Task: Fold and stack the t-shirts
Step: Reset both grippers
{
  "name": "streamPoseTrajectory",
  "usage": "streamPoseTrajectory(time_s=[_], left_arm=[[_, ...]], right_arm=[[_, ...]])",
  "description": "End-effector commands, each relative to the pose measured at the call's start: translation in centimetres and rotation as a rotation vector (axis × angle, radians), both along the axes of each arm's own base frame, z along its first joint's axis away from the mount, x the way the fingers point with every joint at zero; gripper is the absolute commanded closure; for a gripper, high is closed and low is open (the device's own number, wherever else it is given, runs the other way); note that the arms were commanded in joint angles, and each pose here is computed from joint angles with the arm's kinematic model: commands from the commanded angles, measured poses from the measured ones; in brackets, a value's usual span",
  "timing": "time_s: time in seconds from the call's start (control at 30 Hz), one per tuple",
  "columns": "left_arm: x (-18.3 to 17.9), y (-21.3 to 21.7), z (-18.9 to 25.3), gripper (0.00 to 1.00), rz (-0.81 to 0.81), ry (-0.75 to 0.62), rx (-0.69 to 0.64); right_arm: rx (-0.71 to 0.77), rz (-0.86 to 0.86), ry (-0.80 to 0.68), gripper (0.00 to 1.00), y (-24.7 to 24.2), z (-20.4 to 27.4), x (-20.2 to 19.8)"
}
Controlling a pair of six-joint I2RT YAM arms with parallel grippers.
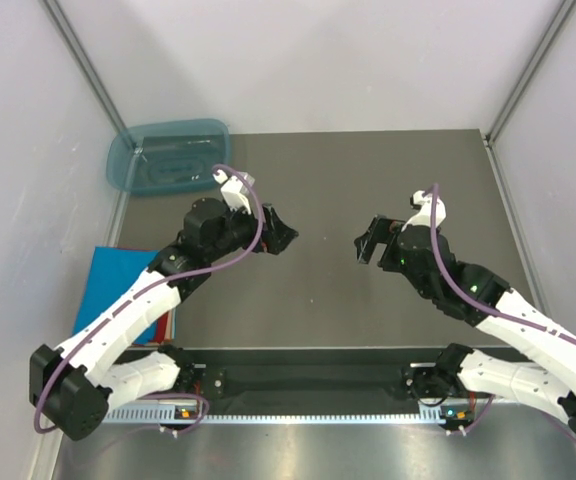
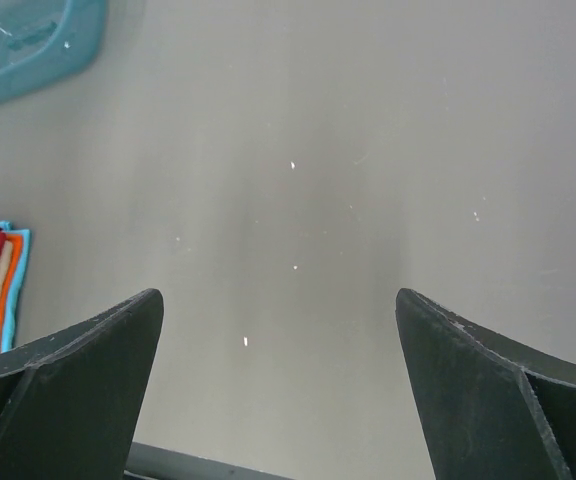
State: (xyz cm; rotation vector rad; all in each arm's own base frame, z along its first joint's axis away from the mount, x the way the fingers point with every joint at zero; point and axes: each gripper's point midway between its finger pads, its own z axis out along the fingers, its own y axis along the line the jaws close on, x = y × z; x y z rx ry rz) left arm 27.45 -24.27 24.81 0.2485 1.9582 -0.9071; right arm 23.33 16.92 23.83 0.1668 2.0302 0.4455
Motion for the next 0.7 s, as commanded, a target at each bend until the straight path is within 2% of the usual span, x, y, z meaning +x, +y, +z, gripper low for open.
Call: streamPoseTrajectory(time_s=[0.0,0.67], left_arm=[[-0.1,0.1,3.9,0.01,-0.015,-0.110,-0.045],[-1.7,1.4,5.9,0.01,0.010,-0.161,-0.092]], right_arm=[[0.022,-0.020,-0.058,0.00,-0.3,2.7,0.8],[0.068,-0.026,-0.065,0.00,-0.4,3.3,0.4]])
